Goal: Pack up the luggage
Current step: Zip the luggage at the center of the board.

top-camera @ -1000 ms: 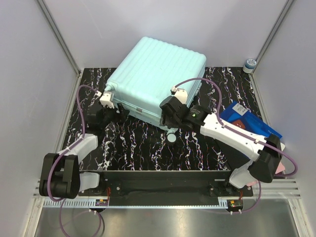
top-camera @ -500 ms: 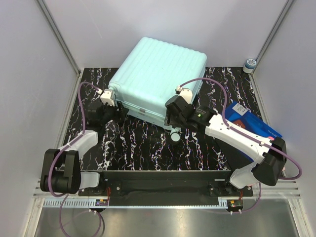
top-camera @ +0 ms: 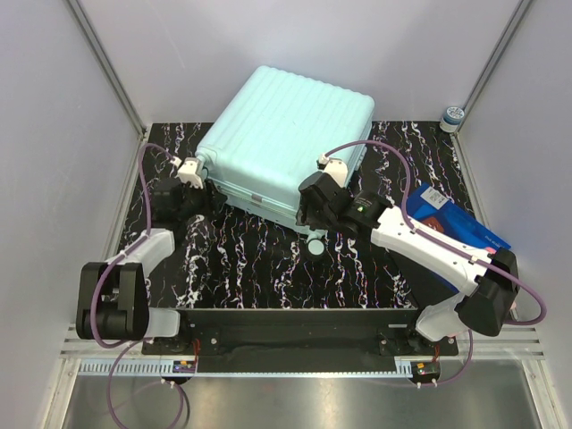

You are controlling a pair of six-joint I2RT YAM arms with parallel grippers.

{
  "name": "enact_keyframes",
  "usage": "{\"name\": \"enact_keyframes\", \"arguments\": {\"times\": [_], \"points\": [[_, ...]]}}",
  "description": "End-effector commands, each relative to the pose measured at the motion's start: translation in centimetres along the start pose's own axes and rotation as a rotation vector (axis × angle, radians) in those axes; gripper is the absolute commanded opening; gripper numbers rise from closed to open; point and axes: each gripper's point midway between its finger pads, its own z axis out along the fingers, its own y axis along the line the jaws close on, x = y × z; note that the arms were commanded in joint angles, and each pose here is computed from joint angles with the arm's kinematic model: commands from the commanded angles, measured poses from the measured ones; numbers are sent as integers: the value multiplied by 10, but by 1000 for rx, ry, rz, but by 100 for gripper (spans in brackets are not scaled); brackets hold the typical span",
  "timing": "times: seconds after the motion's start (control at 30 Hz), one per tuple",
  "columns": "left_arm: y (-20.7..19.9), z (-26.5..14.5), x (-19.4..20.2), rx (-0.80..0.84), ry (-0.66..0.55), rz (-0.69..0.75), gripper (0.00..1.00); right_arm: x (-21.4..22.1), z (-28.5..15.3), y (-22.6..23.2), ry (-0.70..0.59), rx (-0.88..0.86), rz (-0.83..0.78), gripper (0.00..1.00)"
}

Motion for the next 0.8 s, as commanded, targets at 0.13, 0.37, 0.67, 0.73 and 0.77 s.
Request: {"name": "enact_keyframes", "arguments": {"times": [0.13, 0.37, 0.67, 0.73, 0.77], "points": [[-28, 20, -30, 193, -30, 53, 49, -41, -9, 10, -137, -51, -23, 0], [-32, 26, -28, 233, -7, 48, 41, -40, -8, 15, -132, -69, -19, 0], [-39, 31, -23, 296, 30, 23, 41, -41, -11, 16, -136, -81, -19, 0], [-40, 32, -22, 300, 36, 17, 41, -42, -12, 15, -139, -82, -20, 0], [-39, 33, -21, 297, 47, 11, 43, -42, -12, 15, -141, -84, -18, 0]]}}
